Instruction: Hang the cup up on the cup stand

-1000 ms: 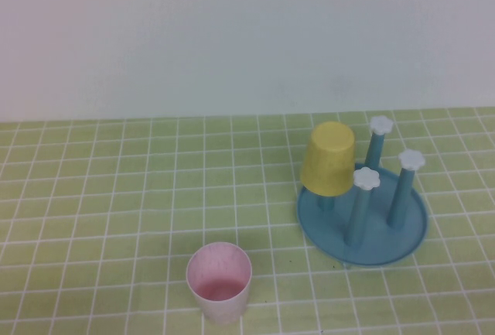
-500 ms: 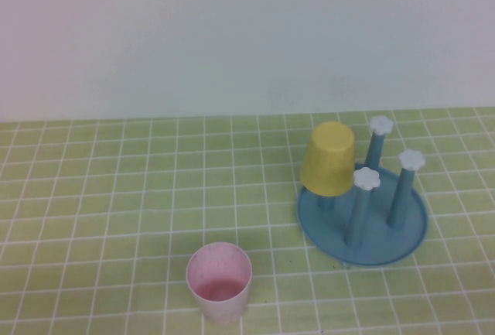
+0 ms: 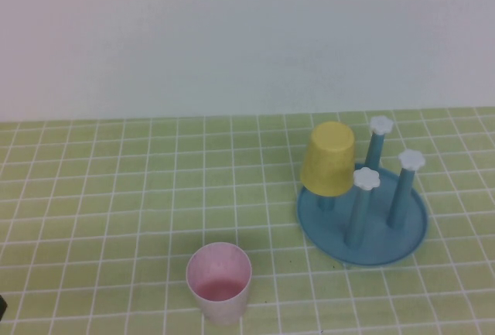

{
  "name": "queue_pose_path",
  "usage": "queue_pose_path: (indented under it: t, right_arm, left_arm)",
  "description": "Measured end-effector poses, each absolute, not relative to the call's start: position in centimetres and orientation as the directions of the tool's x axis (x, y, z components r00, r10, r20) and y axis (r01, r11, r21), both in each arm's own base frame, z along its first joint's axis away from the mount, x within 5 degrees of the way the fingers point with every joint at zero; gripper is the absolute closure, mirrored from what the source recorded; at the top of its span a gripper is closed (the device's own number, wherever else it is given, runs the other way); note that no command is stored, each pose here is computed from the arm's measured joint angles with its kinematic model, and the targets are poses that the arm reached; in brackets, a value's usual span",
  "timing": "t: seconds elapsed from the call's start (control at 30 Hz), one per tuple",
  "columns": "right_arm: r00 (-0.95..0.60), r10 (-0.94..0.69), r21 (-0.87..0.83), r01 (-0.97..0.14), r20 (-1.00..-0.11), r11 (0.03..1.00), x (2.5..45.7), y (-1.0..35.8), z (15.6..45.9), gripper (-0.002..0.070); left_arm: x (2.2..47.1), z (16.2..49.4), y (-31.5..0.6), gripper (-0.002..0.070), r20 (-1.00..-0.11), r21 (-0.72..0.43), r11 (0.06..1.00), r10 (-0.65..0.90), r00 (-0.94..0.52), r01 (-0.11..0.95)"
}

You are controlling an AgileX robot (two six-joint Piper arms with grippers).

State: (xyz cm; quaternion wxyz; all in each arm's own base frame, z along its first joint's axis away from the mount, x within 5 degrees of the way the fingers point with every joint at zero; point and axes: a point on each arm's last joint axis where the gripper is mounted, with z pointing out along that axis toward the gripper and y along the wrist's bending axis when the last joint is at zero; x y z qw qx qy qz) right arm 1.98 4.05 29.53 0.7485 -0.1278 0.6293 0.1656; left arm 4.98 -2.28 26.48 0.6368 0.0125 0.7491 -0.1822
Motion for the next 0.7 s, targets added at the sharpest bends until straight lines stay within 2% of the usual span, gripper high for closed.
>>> queue_pose_path:
  t: [0.13,0.37,0.53,0.7]
  right_arm:
    - [0.131,0.029,-0.037,-0.469,-0.991,0.882,1.9,4.7,31.7,0.0678]
    - [-0.062,-0.183,-0.123,-0.53,-0.981,0.839,4.8,4.7,33.8,0.0678]
    - [-0.271,-0.383,-0.174,-0.569,-0.883,0.804,7.3,4.2,33.8,0.0678]
    - [-0.336,-0.474,-0.153,-0.664,-0.814,0.732,8.6,5.0,33.5,0.0678]
  left_arm:
    - [5.6,28.3,-2.5,0.0675,-0.964,-0.213,0.939,-0.157,-0.214,0.271]
    - [5.7,31.8,-2.9,0.0675,-0.983,-0.132,0.929,-0.078,-0.165,0.347]
    - [6.9,32.4,-3.5,0.0675,-0.967,-0.145,0.913,-0.049,-0.25,0.381]
    - [9.0,32.0,-4.1,0.0673,-0.933,-0.122,0.907,0.034,-0.358,0.403]
